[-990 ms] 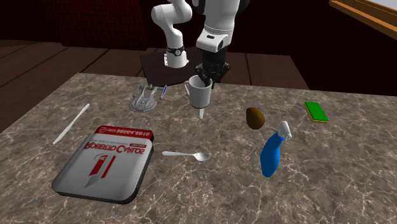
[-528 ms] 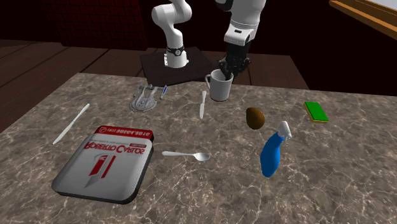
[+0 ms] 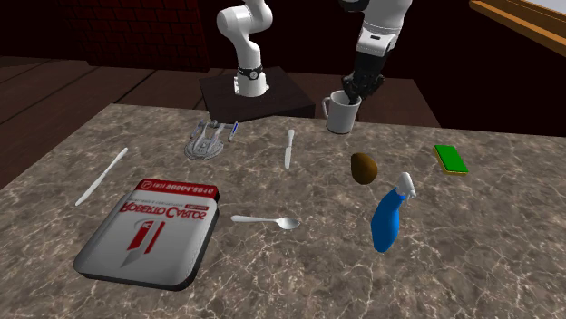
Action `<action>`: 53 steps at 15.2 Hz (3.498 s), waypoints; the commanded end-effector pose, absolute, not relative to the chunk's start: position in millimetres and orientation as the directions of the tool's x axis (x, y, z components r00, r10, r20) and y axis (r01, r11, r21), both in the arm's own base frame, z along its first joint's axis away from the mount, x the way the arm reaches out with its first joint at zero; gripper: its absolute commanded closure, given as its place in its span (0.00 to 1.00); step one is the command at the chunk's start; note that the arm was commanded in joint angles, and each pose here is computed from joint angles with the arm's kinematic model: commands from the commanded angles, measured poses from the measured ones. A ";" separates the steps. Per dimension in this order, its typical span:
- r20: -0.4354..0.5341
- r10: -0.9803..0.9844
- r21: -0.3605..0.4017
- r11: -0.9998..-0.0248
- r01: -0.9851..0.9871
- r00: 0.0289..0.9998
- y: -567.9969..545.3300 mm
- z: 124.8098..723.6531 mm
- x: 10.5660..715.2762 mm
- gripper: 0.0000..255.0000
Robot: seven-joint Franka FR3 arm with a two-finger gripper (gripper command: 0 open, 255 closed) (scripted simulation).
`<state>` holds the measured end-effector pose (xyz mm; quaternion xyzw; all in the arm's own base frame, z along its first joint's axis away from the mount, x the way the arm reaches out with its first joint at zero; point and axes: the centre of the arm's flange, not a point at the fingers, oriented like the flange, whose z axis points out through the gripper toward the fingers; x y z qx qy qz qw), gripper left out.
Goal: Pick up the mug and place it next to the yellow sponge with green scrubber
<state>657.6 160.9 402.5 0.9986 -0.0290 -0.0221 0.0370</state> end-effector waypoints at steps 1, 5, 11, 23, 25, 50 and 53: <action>-0.042 -0.061 0.075 -0.996 -0.058 0.997 190.5 403.3 653.9 1.00; -0.042 -0.061 0.075 -0.996 -0.058 0.997 243.0 403.5 648.1 1.00; -0.042 -0.061 0.075 -0.996 -0.058 0.997 321.7 403.8 639.5 1.00; -0.042 -0.061 0.075 -0.996 -0.058 0.997 445.3 393.7 625.8 1.00; -0.042 -0.061 0.075 -0.996 -0.058 0.997 445.3 383.1 625.9 1.00; -0.042 -0.061 0.075 -0.996 -0.058 0.997 445.3 251.2 625.8 1.00; -0.042 -0.061 0.075 -0.996 -0.058 0.997 445.3 241.3 625.9 1.00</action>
